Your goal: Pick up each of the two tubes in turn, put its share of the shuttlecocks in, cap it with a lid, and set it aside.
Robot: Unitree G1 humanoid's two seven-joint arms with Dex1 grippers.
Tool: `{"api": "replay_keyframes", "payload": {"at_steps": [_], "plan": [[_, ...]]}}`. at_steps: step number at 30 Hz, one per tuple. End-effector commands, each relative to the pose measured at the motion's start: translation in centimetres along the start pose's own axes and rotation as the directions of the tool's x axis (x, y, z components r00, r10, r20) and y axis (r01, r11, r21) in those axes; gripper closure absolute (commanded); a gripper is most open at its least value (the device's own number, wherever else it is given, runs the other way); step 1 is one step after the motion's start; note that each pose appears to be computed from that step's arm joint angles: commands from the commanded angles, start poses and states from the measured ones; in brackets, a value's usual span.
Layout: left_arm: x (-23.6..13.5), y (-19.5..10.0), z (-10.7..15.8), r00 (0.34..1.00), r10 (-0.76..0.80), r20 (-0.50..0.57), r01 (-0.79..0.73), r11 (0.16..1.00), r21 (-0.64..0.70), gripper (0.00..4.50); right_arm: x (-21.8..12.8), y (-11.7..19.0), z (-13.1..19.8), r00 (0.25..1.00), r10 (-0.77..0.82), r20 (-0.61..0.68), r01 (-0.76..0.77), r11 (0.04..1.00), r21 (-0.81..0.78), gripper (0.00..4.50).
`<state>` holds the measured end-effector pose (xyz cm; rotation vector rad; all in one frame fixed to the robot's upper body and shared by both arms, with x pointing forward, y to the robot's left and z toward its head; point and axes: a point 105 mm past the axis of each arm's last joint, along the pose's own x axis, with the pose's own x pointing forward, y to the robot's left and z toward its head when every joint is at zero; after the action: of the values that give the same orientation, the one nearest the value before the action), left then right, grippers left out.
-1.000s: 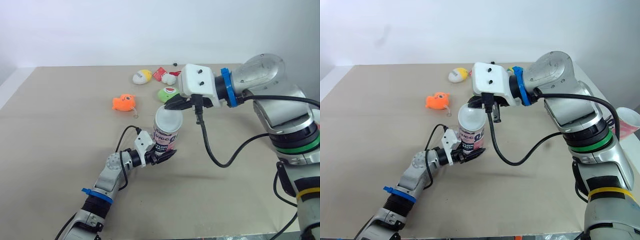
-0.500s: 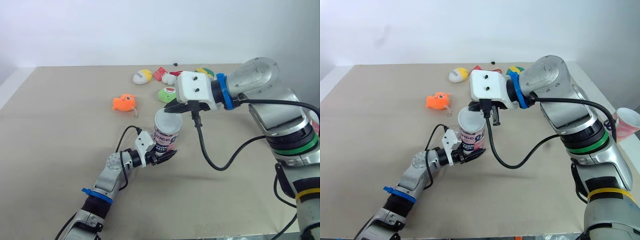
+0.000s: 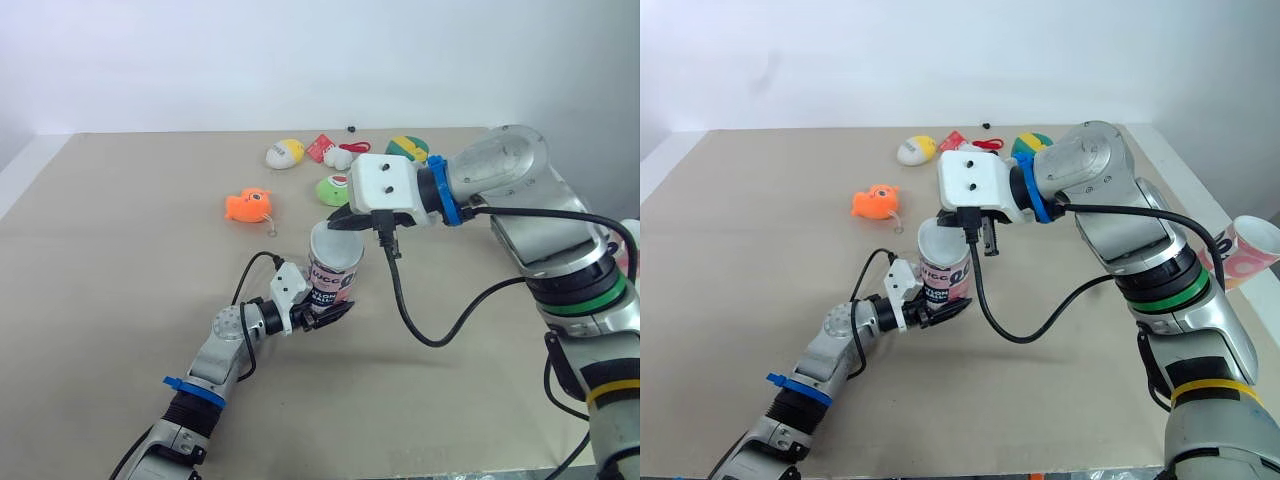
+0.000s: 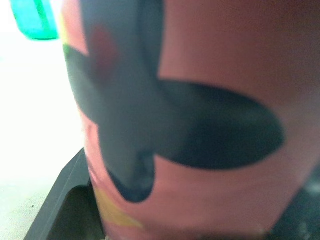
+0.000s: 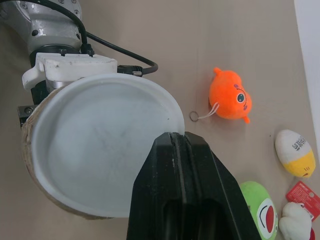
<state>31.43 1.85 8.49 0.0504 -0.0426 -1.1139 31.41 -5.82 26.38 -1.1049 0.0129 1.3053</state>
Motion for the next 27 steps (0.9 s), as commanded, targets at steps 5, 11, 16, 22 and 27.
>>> {"api": "replay_keyframes", "payload": {"at_steps": [5, 11, 16, 22, 27], "plan": [[-0.9, -0.5, -3.8, 0.990, -0.001, -0.138, -0.011, 0.996, -0.087, 1.38, 0.5, 0.5, 0.9, 0.999, 0.043, 0.030, -0.042, 0.998, -0.045, 4.46], [-0.9, -0.5, -3.8, 0.990, -0.003, -0.139, -0.010, 0.996, -0.089, 1.38, -1.3, -1.5, 3.2, 0.995, -0.027, 0.093, 0.034, 0.996, -0.080, 4.46], [-0.9, -0.6, -3.9, 0.991, -0.001, -0.137, -0.012, 0.996, -0.093, 1.38, -1.8, -2.0, 3.7, 0.993, -0.053, 0.109, 0.064, 0.993, -0.098, 4.46], [-0.9, -0.7, -4.0, 0.991, 0.002, -0.136, -0.016, 0.995, -0.099, 1.38, -2.0, -1.8, 3.7, 0.994, -0.037, 0.099, 0.047, 0.994, -0.095, 4.46], [-1.0, -0.7, -4.0, 0.991, 0.002, -0.136, -0.016, 0.995, -0.102, 1.38, -2.0, -1.4, 3.2, 0.997, -0.018, 0.073, 0.024, 0.996, -0.082, 4.46]]}}
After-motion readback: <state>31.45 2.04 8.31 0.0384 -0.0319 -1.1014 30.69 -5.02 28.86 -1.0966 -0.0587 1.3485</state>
